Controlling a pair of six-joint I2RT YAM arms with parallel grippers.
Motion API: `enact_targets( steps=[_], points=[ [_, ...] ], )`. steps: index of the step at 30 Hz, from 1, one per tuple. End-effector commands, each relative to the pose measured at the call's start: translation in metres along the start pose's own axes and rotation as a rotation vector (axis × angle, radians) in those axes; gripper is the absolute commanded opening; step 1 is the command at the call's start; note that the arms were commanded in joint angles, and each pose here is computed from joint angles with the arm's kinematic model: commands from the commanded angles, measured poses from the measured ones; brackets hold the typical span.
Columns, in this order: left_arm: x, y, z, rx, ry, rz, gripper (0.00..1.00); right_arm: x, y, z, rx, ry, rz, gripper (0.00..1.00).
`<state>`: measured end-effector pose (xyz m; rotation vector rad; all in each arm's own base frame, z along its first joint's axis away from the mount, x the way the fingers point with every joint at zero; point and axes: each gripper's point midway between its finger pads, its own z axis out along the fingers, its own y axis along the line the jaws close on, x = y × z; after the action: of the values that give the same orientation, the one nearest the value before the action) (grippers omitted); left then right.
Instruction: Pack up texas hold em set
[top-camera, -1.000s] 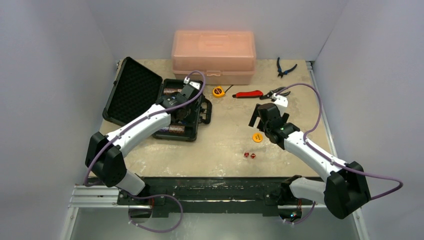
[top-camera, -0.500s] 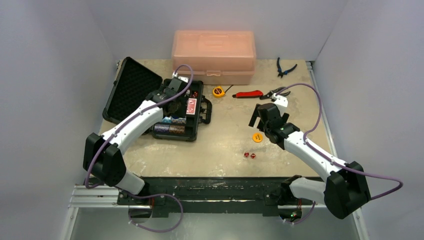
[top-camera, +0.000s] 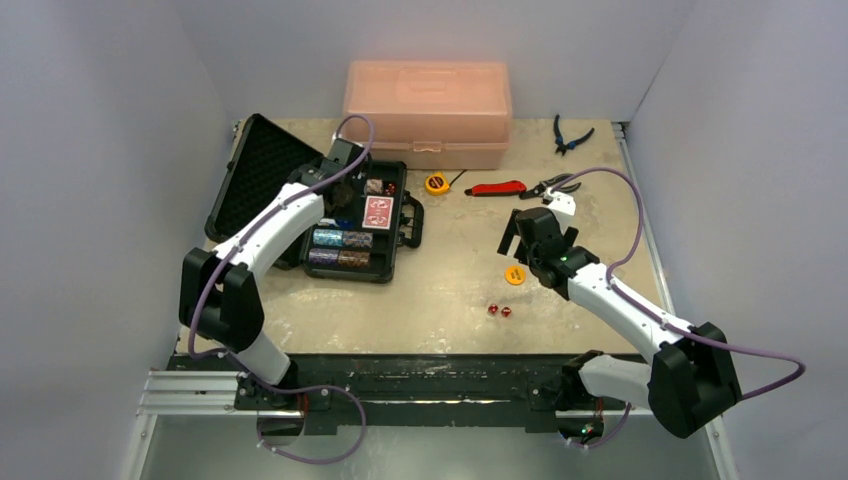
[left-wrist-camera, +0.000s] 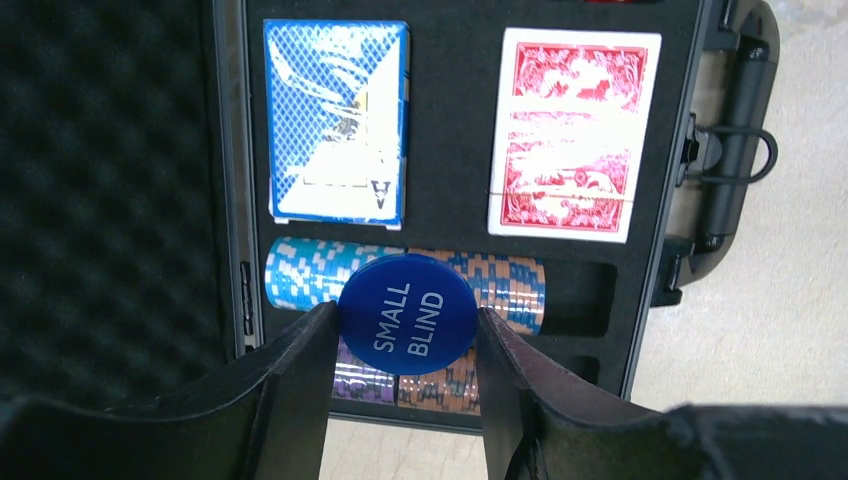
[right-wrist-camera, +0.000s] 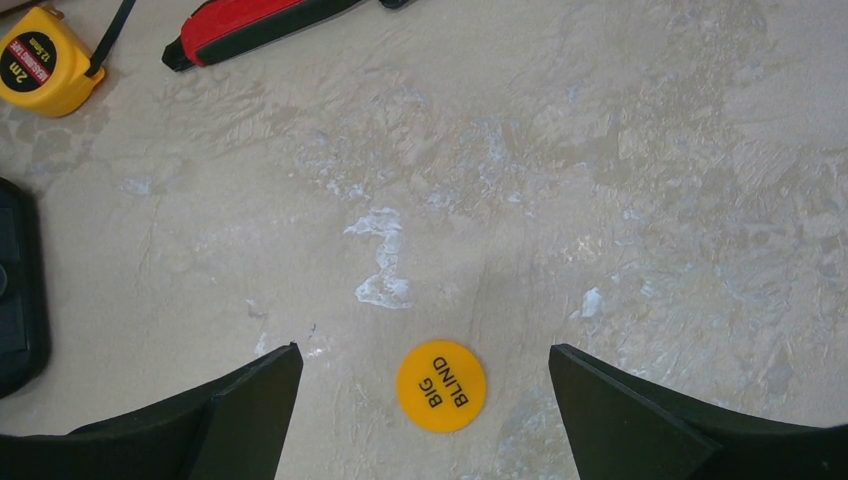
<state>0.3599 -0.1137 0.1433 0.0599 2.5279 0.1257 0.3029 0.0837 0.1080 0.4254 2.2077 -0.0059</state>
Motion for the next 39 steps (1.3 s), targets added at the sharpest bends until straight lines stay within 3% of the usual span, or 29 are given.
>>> enact_targets(
  steps=[1, 19, 39],
  points=[
    [-0.027, 0.003, 0.002, 0.017, -0.048, -0.04, 0.31, -0.005, 0.001, 0.0, -0.003, -0.022, -0.001, 0.99],
    [-0.046, 0.026, 0.052, -0.021, -0.003, -0.114, 0.31, -0.005, 0.003, -0.001, -0.015, -0.016, -0.002, 0.99],
    [-0.038, 0.038, 0.084, -0.059, 0.046, -0.155, 0.32, -0.004, 0.003, -0.001, -0.013, -0.013, -0.005, 0.99]
  ],
)
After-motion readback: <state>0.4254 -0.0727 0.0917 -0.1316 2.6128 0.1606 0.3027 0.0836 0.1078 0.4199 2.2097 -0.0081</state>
